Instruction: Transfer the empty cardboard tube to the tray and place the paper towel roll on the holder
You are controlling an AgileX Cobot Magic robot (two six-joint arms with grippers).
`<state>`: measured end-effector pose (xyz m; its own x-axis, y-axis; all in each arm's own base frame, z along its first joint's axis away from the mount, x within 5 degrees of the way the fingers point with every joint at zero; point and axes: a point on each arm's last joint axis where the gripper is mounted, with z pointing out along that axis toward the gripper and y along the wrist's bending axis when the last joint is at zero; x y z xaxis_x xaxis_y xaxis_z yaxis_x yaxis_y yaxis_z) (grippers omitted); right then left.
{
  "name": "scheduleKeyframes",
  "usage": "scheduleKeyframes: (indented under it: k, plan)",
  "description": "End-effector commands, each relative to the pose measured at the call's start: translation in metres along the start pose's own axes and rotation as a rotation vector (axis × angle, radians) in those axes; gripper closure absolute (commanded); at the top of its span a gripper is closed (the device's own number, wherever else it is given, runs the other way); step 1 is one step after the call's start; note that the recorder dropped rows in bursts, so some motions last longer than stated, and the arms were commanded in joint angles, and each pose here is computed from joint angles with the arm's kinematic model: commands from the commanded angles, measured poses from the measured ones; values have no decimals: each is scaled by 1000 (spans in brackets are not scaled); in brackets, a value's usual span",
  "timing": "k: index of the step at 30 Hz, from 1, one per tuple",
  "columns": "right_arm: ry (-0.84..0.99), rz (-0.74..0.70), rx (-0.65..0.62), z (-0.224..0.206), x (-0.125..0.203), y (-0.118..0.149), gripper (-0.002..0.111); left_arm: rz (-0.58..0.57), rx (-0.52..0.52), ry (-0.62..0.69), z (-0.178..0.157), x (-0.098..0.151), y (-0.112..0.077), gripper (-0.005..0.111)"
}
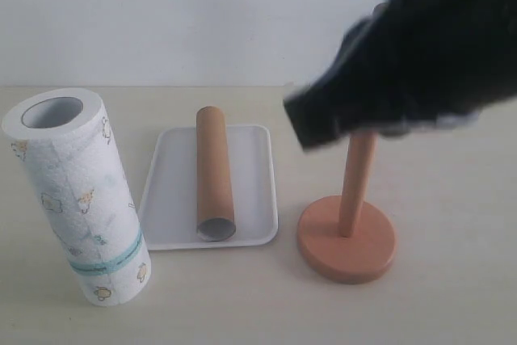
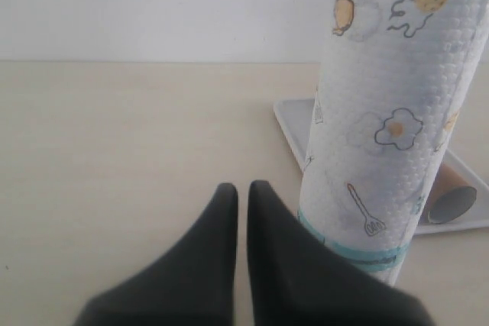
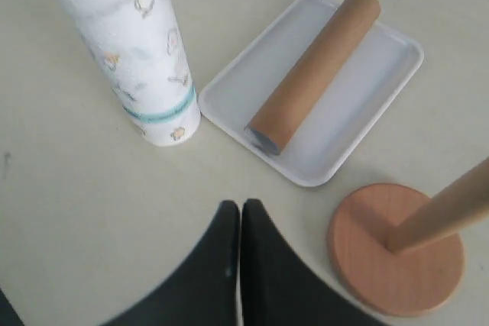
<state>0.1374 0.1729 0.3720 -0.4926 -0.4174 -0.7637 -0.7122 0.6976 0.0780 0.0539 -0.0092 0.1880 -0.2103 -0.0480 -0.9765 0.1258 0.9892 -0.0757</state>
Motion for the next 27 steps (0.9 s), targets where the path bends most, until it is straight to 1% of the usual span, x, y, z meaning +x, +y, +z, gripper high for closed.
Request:
scheduleKeyframes:
  k: [1,5,8,10,14,18,21,27]
  plan:
    - [-76,-24,-18,17,50,-5,108,1,-4,-1,0,1,0,102]
    - [-220,-15,-34,25,101,-15,108,1,-4,-1,0,1,0,102]
    - [-345,23,1,22,135,-29,108,1,-4,-1,0,1,0,102]
    - [-427,53,49,19,156,-39,108,1,-4,-1,0,1,0,102]
    - [-563,123,167,11,188,-55,108,1,-4,-1,0,1,0,102]
    - [-674,174,284,0,208,-64,108,1,-4,-1,0,1,0,102]
    - [-779,208,349,-13,209,-66,108,1,-4,-1,0,1,0,102]
    - [-825,279,482,-27,221,-69,108,1,-4,-1,0,1,0,102]
